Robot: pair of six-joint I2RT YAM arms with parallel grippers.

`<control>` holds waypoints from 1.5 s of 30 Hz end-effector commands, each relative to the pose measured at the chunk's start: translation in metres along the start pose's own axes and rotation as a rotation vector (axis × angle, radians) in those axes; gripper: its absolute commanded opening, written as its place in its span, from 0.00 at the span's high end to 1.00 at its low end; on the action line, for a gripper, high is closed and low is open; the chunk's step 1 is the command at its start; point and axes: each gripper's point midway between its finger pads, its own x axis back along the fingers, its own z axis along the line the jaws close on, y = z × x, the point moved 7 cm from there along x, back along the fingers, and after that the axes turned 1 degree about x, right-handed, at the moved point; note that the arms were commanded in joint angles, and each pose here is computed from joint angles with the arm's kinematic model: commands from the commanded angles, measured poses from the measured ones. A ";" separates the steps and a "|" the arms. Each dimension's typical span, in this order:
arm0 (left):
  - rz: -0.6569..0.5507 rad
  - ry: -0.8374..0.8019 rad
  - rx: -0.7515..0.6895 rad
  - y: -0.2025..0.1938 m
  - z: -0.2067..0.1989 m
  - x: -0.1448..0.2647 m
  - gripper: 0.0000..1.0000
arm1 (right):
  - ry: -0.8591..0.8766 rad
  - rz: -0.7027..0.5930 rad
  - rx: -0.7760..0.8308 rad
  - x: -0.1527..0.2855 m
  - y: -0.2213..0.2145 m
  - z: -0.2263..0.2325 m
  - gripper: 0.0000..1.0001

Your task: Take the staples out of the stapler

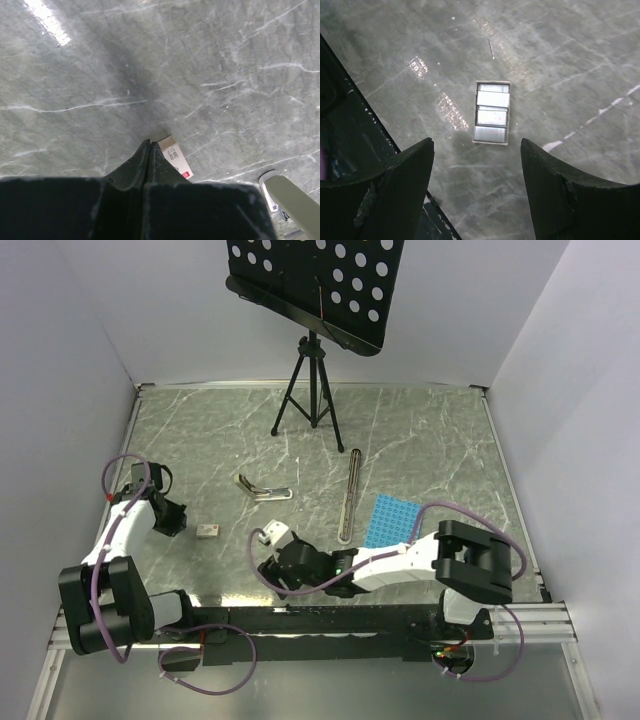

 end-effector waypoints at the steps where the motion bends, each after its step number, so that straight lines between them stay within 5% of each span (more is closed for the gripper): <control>1: 0.013 -0.023 -0.021 0.000 -0.005 -0.002 0.99 | -0.053 0.003 0.046 -0.012 0.009 0.010 0.23; 16: 0.060 0.033 -0.026 -0.007 0.001 -0.017 0.99 | -0.091 0.060 0.073 -0.024 -0.003 0.008 0.21; 24: 0.103 0.046 -0.056 -0.016 -0.001 -0.020 0.99 | -0.086 0.066 0.066 -0.023 -0.008 0.007 0.32; 28: 0.131 0.005 -0.070 -0.025 -0.004 -0.021 0.99 | -0.080 0.061 0.073 -0.023 -0.008 0.007 0.47; 45: 0.161 -0.164 -0.152 -0.035 -0.024 -0.016 0.99 | -0.138 0.021 0.133 -0.030 0.008 -0.004 0.65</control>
